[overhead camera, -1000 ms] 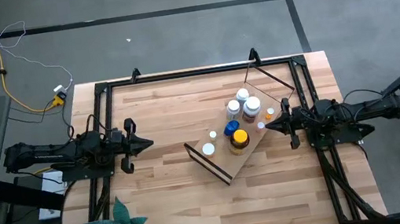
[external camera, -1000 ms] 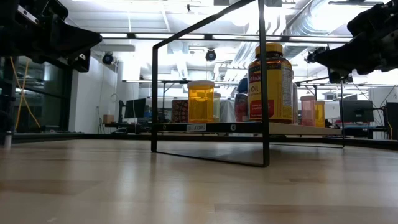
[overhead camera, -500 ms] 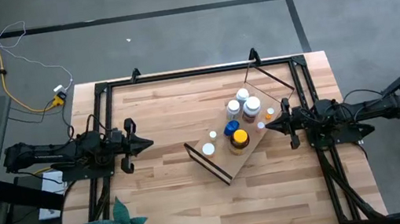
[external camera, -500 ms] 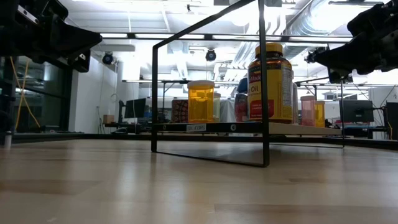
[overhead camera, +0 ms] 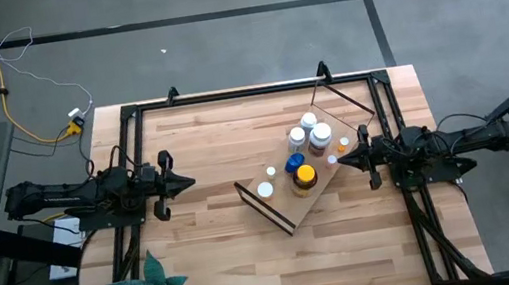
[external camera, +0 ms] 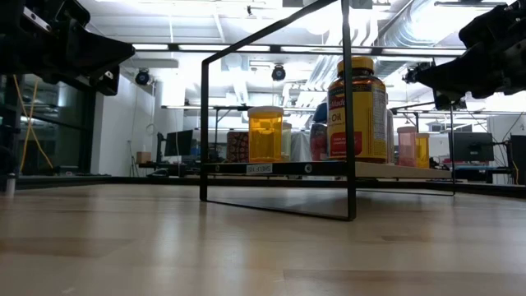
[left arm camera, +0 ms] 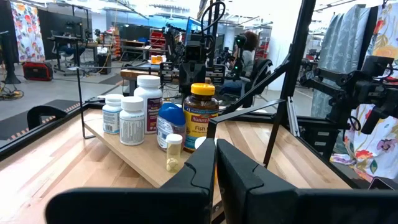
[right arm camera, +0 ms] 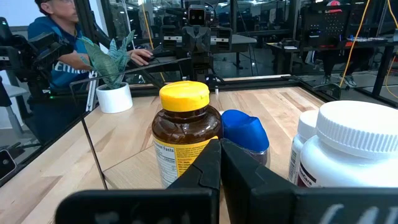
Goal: Pick and place medicine bottles onto shelf by color
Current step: Return to Home Position
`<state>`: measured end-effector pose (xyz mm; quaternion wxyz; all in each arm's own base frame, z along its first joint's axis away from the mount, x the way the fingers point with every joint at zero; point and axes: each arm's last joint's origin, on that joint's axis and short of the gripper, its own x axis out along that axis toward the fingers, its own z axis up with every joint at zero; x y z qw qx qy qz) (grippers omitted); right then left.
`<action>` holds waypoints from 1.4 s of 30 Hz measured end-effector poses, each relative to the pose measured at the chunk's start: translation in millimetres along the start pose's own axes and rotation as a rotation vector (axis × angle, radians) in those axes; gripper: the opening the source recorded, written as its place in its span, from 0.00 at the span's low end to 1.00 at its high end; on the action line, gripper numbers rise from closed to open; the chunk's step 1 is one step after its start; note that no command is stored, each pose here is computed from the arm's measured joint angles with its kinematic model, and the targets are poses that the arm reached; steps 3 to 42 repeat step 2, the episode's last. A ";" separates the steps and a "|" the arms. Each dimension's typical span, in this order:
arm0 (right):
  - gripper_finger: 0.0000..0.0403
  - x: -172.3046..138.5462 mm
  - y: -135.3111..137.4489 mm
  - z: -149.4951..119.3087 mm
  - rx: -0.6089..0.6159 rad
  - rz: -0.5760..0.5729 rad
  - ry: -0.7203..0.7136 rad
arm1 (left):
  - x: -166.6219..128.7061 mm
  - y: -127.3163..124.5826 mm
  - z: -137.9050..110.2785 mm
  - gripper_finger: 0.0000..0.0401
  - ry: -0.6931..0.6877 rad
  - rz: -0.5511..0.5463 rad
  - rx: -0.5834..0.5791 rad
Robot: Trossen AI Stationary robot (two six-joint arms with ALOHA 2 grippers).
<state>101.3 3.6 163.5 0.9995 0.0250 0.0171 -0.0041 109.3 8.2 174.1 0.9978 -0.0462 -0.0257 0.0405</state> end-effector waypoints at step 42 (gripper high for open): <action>0.00 0.0 0.0 -0.1 0.000 0.000 0.000 | 0.0 0.0 0.0 0.01 0.000 0.000 0.000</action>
